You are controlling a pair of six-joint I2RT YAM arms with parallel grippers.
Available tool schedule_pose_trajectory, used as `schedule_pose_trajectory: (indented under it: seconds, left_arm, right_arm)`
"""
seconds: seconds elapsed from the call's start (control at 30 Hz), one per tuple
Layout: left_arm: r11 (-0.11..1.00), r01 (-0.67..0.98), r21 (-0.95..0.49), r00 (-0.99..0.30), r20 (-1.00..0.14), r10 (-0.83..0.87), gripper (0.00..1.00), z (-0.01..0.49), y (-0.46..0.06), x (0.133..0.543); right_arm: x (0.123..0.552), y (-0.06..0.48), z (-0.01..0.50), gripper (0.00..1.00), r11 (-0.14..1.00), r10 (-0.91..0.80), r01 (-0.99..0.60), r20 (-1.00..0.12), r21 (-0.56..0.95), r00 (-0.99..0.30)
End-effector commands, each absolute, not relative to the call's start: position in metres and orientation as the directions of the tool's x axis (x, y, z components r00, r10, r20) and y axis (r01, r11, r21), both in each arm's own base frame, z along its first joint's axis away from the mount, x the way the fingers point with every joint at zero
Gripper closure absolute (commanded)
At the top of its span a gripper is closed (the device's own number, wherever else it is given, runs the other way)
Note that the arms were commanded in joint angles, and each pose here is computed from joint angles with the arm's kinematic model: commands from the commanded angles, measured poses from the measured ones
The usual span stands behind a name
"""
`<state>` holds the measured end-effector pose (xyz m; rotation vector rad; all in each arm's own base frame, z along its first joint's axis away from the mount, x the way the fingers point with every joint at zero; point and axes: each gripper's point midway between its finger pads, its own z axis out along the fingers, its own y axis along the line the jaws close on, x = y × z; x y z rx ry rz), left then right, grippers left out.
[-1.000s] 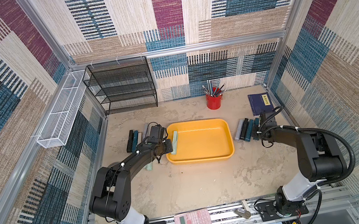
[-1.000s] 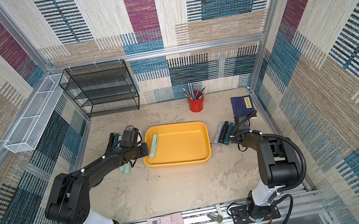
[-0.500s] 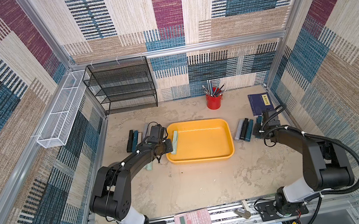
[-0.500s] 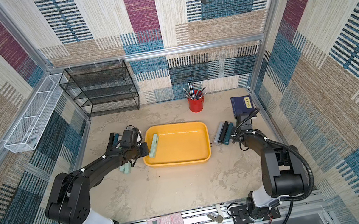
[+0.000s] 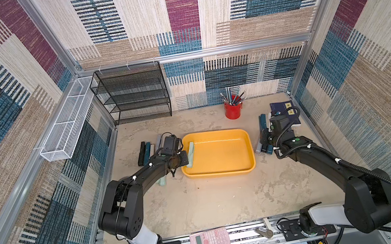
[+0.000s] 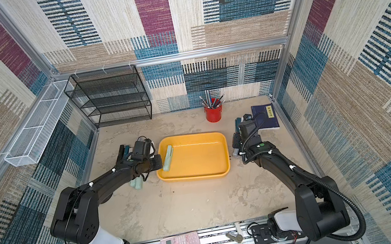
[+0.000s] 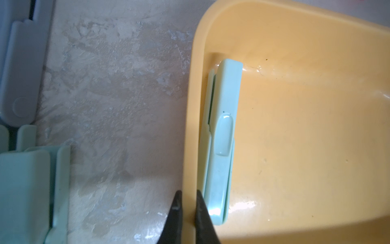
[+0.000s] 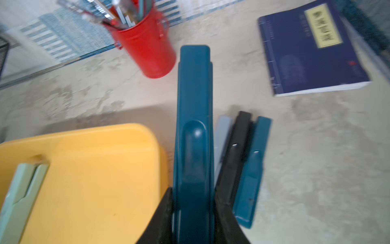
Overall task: Put the pruning pliers into the storage box
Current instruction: Pick up the pruning pliers from the center of the board, then place the pruning pliers in the storage box.
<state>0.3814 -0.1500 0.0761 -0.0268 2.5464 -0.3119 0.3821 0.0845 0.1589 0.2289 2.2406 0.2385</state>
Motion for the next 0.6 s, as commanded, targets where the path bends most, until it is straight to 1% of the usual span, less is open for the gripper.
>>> schedule_pose_trajectory:
  seconds: [0.0, 0.2, 0.4, 0.57]
  left_arm:
    - [0.971, 0.012, -0.24, -0.82, -0.558, -0.127, 1.0, 0.083, -0.149, 0.388]
    - [0.972, -0.02, -0.236, -0.808, -0.568, -0.154, 1.0, 0.086, -0.144, 0.386]
    - [0.97, -0.037, -0.241, -0.797, -0.578, -0.174, 1.0, 0.088, -0.141, 0.383]
    - [0.969, -0.046, -0.241, -0.789, -0.586, -0.183, 1.0, 0.087, -0.139, 0.381]
  right_arm:
    - [0.385, 0.119, 0.165, 0.78, 0.941, 0.289, 0.041, -0.735, 0.336, -0.614]
    - [0.383, 0.181, 0.146, 0.78, 0.927, 0.234, -0.061, -0.699, 0.37, -0.676]
    - [0.388, 0.246, 0.143, 0.79, 0.894, 0.184, -0.171, -0.686, 0.414, -0.704]
    - [0.392, 0.295, 0.124, 0.79, 0.876, 0.14, -0.213, -0.651, 0.433, -0.746]
